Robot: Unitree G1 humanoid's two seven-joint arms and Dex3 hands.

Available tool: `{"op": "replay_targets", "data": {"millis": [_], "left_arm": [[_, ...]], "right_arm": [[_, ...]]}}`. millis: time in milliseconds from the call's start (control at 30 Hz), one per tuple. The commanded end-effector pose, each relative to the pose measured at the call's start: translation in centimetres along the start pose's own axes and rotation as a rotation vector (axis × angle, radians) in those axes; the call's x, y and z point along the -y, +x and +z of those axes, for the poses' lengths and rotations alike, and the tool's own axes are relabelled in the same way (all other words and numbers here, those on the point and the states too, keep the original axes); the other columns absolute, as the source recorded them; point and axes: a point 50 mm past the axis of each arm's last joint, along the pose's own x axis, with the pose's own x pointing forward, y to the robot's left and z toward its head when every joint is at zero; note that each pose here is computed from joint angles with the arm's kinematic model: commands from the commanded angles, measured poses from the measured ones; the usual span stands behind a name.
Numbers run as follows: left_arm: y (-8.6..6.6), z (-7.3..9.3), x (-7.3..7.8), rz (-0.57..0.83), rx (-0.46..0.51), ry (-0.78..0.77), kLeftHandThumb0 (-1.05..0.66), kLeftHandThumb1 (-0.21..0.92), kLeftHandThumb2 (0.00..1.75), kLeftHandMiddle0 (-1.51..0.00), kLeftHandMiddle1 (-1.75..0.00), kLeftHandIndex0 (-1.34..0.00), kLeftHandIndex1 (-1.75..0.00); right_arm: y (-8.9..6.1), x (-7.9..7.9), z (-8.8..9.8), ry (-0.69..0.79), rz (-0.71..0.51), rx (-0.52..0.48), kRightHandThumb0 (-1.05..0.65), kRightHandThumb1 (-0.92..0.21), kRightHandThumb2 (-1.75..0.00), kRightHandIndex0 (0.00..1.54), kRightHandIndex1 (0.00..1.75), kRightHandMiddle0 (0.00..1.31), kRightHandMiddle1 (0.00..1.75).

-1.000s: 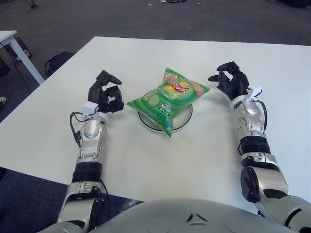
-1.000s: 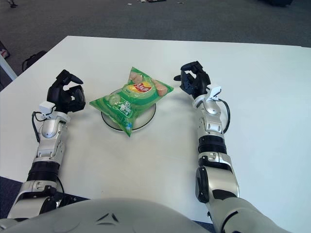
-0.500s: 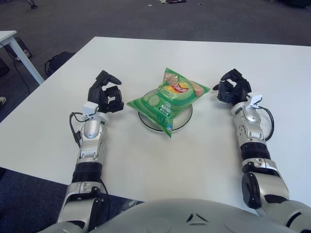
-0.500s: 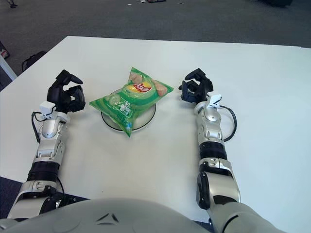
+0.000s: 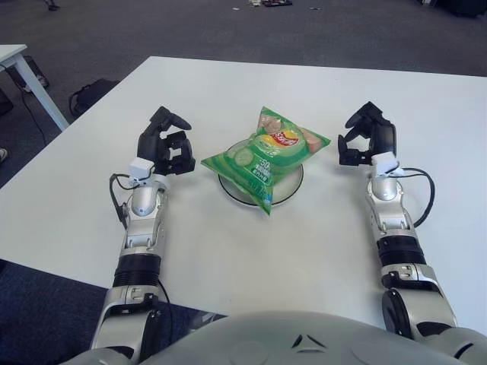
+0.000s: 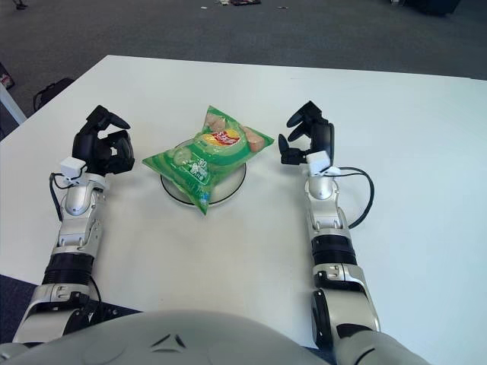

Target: Put the snack into the plate.

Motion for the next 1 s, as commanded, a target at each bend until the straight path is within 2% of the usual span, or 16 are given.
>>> {"op": "replay_targets", "data": {"millis": [0, 100, 300, 967], "left_arm": [[-4.4, -4.0, 0.0, 0.042, -0.232, -0.017, -0.48, 0.32, 1.30, -1.26, -1.75, -0.61, -1.75], [-4.4, -3.9, 0.0, 0.042, -0.236, -0.011, -0.48, 0.33, 1.30, -1.25, -1.75, -0.60, -1.75], [-4.4, -3.8, 0.1, 0.047, -0.244, -0.014, -0.47, 0.35, 1.27, -1.25, -1.75, -0.58, -1.75], [-4.5, -3.1, 0.4, 0.038, -0.288, -0.001, -0.47, 0.34, 1.28, -1.24, -1.75, -0.59, -1.75]], "right_arm": [[-5.6, -1.1, -3.8, -0.095, 0.105, -0.150, -0.41, -0.24, -1.39, 1.17, 1.73, 0.63, 1.75], [-5.9, -0.9, -4.5, -0.081, 0.113, -0.192, -0.46, -0.30, -1.33, 1.24, 1.74, 0.62, 1.75], [-6.1, -1.0, -4.7, -0.034, 0.108, -0.221, -0.47, -0.34, -1.29, 1.27, 1.75, 0.60, 1.75], [-7.7, -1.0, -4.4, 0.088, 0.034, -0.298, -0.48, -0.32, -1.31, 1.22, 1.75, 0.61, 1.75]]}}
